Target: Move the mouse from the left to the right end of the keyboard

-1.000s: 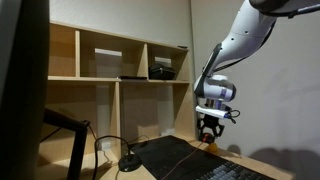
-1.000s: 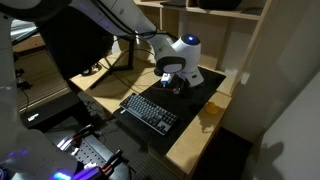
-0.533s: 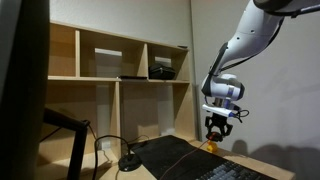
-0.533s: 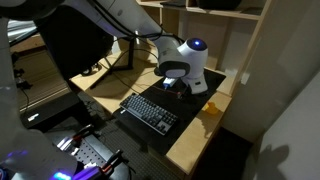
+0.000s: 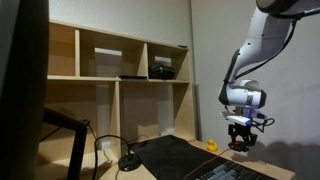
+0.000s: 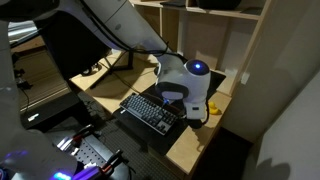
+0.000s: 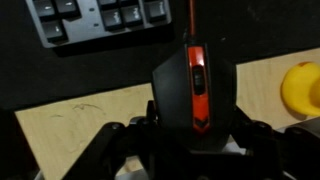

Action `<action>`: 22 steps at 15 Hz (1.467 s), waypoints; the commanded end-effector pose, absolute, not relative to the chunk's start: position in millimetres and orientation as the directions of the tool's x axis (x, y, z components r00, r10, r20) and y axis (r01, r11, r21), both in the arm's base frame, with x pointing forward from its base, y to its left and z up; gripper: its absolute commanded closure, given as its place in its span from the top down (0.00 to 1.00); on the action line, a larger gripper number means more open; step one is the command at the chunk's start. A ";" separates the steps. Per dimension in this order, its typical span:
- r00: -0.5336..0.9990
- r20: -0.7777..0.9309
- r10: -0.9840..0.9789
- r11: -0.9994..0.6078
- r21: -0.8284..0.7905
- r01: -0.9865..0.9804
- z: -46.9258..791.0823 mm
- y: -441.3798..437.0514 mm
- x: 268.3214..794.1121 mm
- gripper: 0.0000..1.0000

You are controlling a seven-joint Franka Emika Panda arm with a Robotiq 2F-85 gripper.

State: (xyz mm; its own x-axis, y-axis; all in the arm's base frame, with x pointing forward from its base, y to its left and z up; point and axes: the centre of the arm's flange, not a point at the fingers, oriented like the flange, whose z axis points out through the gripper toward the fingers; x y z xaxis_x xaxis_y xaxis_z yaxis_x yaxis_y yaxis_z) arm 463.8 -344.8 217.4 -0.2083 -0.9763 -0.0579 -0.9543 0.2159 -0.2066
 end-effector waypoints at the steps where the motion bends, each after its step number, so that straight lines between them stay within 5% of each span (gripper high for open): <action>1: -0.244 -0.068 -0.967 0.253 -0.194 -0.948 209.7 -348.5 451.6 0.44; 2: -0.254 -0.070 -0.965 0.263 -0.182 -0.947 204.9 -350.5 444.7 0.69; 4: -0.251 -0.068 -0.966 0.259 -0.185 -0.948 206.1 -350.2 446.9 0.69; 5: -0.247 -0.068 -0.967 0.255 -0.187 -0.949 207.0 -348.7 449.1 0.44; 11: -0.480 -0.093 -0.872 0.487 -0.077 -0.870 140.9 -356.6 439.6 0.44; 13: -0.451 -0.093 -0.888 0.458 -0.073 -0.886 150.4 -349.0 433.1 0.44; 14: -0.457 -0.090 -0.885 0.463 -0.068 -0.884 146.8 -349.5 433.6 0.69; 16: -0.456 -0.090 -0.886 0.462 -0.071 -0.884 148.3 -349.5 434.5 0.69; 17: -0.456 -0.090 -0.886 0.462 -0.071 -0.884 148.2 -349.5 434.5 0.44; 22: -0.661 -0.014 -0.751 0.661 0.011 -0.751 145.3 -352.0 436.2 0.44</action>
State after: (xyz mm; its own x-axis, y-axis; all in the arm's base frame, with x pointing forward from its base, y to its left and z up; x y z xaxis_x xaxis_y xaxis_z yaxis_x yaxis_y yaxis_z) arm 432.3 -352.1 147.9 -0.5708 -0.8191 -0.0577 -0.8186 0.5731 -0.0374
